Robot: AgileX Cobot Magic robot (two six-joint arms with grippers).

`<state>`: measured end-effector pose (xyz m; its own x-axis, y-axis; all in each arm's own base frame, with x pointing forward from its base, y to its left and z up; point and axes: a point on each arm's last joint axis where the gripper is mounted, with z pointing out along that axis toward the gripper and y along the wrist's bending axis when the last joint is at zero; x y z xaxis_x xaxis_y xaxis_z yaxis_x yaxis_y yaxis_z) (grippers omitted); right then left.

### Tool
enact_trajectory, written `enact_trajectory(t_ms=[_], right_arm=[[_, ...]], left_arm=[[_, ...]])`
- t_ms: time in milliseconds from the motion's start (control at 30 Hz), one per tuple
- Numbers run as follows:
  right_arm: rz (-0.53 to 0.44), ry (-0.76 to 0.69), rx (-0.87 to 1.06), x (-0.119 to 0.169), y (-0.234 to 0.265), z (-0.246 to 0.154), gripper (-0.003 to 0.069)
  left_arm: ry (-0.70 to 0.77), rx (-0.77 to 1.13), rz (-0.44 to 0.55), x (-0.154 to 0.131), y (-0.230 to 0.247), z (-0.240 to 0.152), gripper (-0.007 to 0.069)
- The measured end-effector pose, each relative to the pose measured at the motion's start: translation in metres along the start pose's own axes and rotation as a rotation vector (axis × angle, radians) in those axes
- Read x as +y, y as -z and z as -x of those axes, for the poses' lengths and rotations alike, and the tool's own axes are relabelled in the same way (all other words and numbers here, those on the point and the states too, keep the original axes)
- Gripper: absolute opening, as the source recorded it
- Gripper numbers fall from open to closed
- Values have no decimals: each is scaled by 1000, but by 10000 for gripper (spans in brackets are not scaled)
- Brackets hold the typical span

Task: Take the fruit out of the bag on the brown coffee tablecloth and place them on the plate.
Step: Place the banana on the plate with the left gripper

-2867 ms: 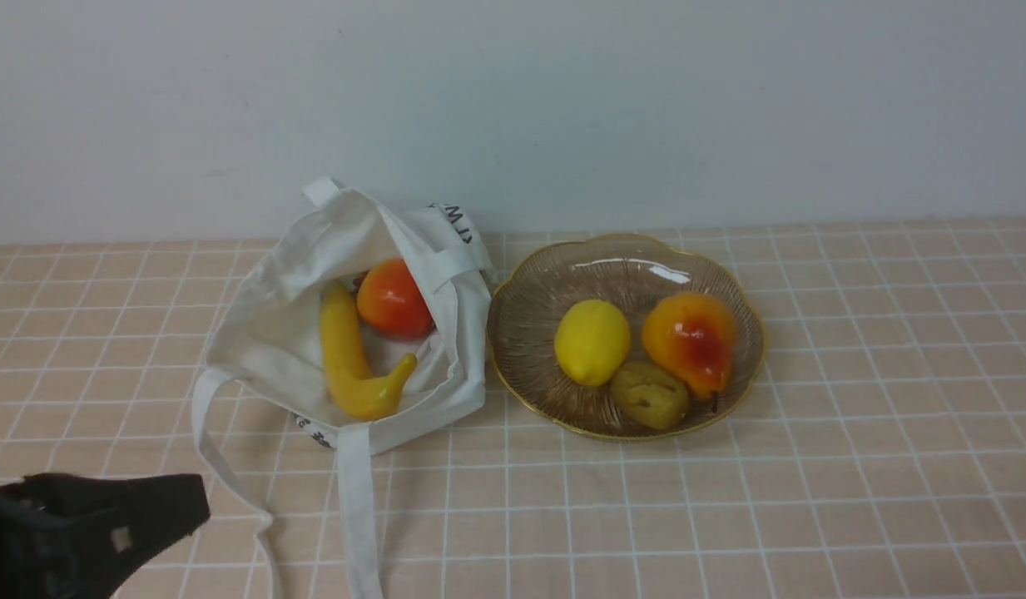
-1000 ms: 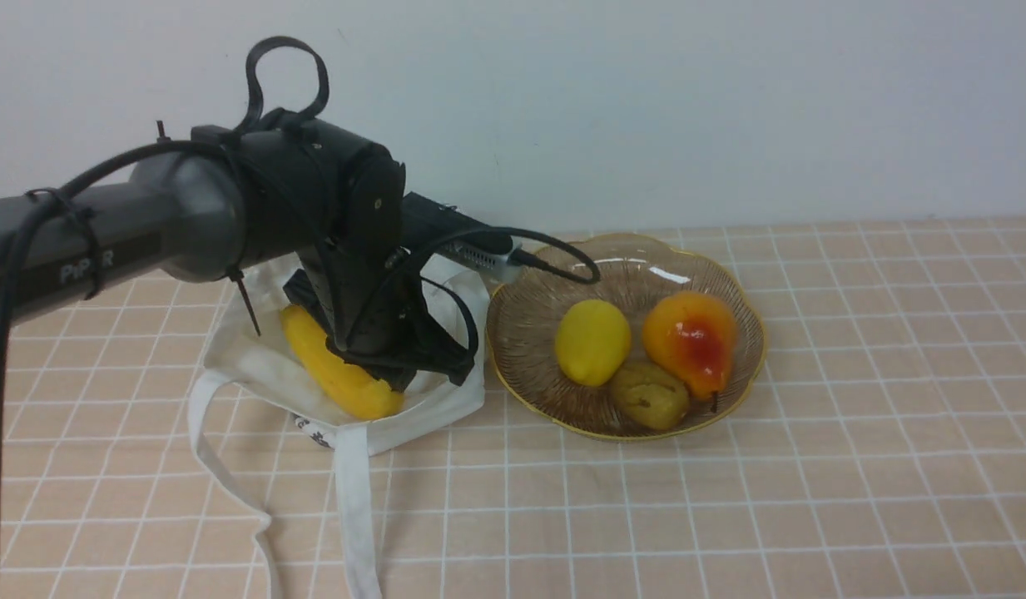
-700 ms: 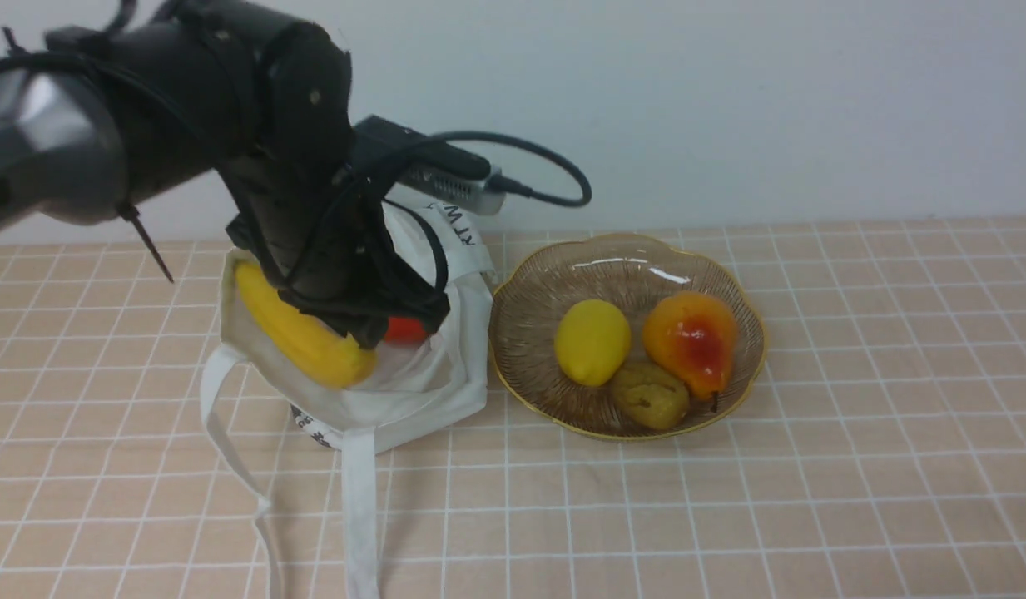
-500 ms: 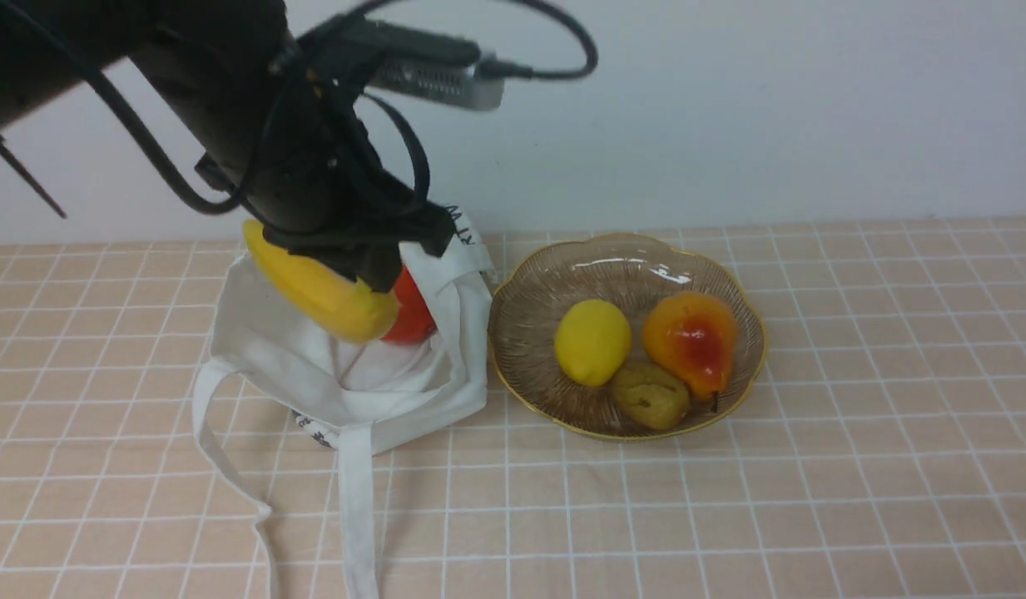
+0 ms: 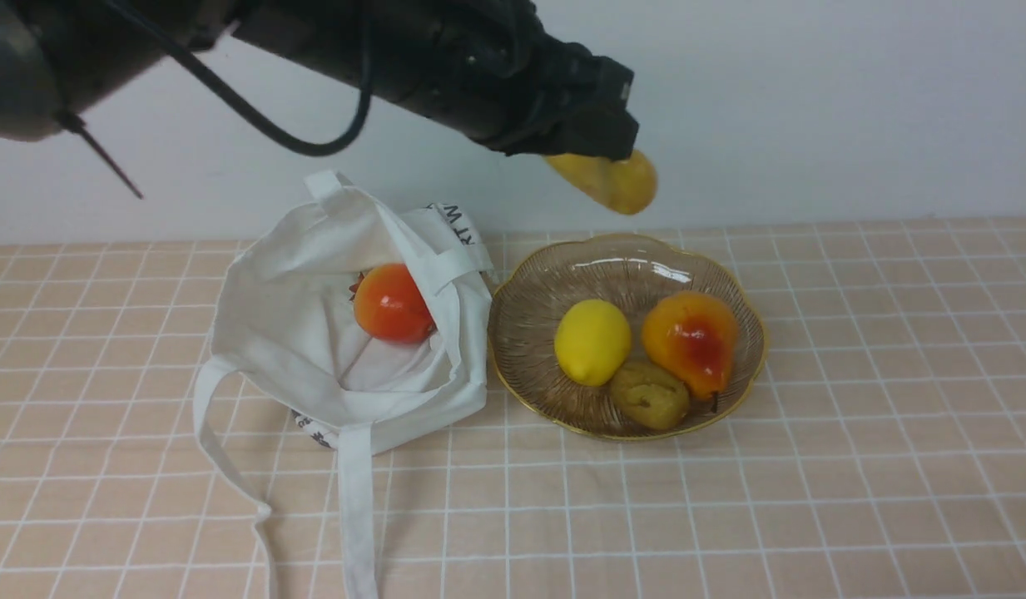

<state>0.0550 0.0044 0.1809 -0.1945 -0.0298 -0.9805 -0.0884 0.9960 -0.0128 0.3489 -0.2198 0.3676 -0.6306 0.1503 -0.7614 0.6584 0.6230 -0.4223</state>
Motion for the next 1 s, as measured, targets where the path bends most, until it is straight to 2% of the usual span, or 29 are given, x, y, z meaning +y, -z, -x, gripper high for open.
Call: enact_trajectory(t_ms=[67,100,267,433,700,800,933,1000], right_arm=[[0,0,0,0,0,0,-15],[0,0,0,0,0,0,-15],[0,0,0,0,0,0,-15],[0,0,0,0,0,0,-15],[0,0,0,0,0,0,-15],[0,0,0,0,0,0,-15],[0,0,0,0,0,0,-15],[0,0,0,0,0,0,-15]], left_arm=[[44,-22,-24,7,-15,-1,97],[116,-56,-63,19,-38,-5,97],[216,-63,-106,44,-79,-21,97],[290,-62,-104,67,-111,-40,97],[318,-80,-64,78,-121,-46,106],[312,-77,-62,78,-121,-46,138],[206,-12,-30,80,-121,-52,275],[177,10,-23,81,-121,-54,313]])
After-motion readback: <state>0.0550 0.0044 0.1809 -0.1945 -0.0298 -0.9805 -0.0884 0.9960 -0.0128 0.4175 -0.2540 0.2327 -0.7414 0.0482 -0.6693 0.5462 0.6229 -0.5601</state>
